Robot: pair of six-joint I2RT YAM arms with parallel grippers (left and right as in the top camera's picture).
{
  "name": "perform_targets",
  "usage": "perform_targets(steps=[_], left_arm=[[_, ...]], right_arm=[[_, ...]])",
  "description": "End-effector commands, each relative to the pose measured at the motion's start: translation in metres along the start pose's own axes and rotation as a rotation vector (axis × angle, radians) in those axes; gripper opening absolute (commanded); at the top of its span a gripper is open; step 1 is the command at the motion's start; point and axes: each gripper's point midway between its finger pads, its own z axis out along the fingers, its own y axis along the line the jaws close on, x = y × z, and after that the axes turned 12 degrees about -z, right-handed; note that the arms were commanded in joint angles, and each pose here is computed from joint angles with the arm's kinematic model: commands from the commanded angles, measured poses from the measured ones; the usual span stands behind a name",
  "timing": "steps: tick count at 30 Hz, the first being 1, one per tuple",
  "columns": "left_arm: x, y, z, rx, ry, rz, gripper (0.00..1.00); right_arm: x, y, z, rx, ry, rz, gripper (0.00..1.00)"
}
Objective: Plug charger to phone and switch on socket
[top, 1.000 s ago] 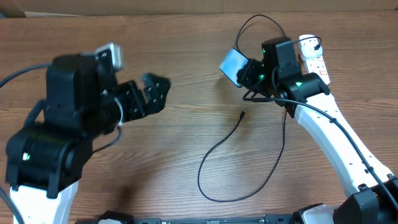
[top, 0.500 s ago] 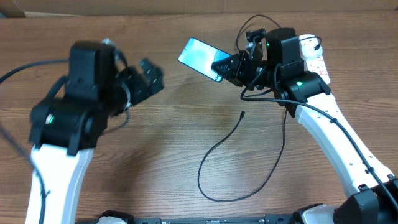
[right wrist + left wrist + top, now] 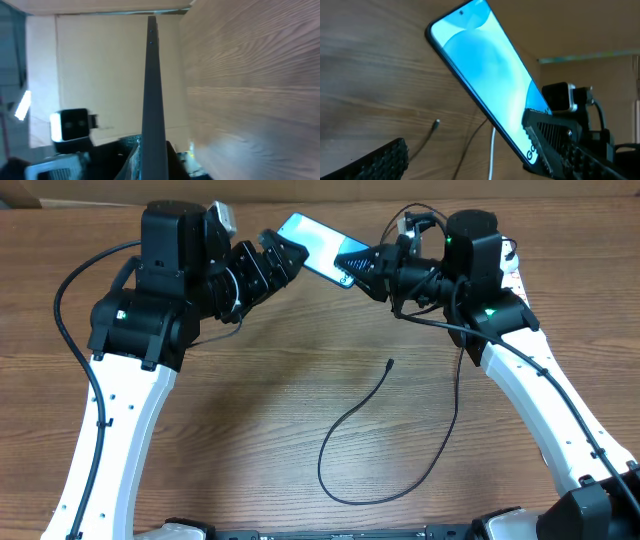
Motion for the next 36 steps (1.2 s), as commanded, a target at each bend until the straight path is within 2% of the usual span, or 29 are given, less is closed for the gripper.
perform_targets(steps=[1, 3, 8, 12, 21, 24, 29, 33, 36], left_arm=[[-0.002, -0.004, 0.001, 0.017, -0.003, -0.158, 0.91], [-0.009, -0.014, 0.003, 0.06, -0.025, -0.212, 0.85], [-0.014, -0.019, 0.004, 0.083, -0.032, -0.332, 0.78], [-0.014, -0.018, 0.016, 0.081, -0.003, -0.396, 0.62], [-0.011, -0.036, 0.027, 0.155, 0.076, -0.377, 0.63], [-0.011, -0.036, 0.027, 0.155, 0.079, -0.394, 0.56], [-0.01, -0.037, 0.027, 0.156, 0.086, -0.405, 0.52], [-0.009, -0.037, 0.027, 0.158, 0.096, -0.415, 0.4], [-0.009, -0.037, 0.027, 0.158, 0.096, -0.415, 0.37]], right_arm=[[0.0, 0.043, -0.013, -0.094, 0.003, 0.109, 0.04], [0.001, 0.055, -0.014, -0.138, 0.019, 0.126, 0.04], [0.004, 0.06, -0.015, -0.155, 0.043, 0.182, 0.04], [0.01, 0.063, -0.011, -0.156, 0.07, 0.238, 0.04], [0.018, 0.069, -0.001, -0.162, 0.066, 0.243, 0.04], [0.017, 0.075, -0.001, -0.182, 0.06, 0.222, 0.04], [0.019, 0.075, 0.0, -0.182, 0.065, 0.223, 0.04], [0.023, 0.076, 0.002, -0.182, 0.075, 0.222, 0.04], [0.027, 0.078, 0.005, -0.183, 0.087, 0.221, 0.04]])
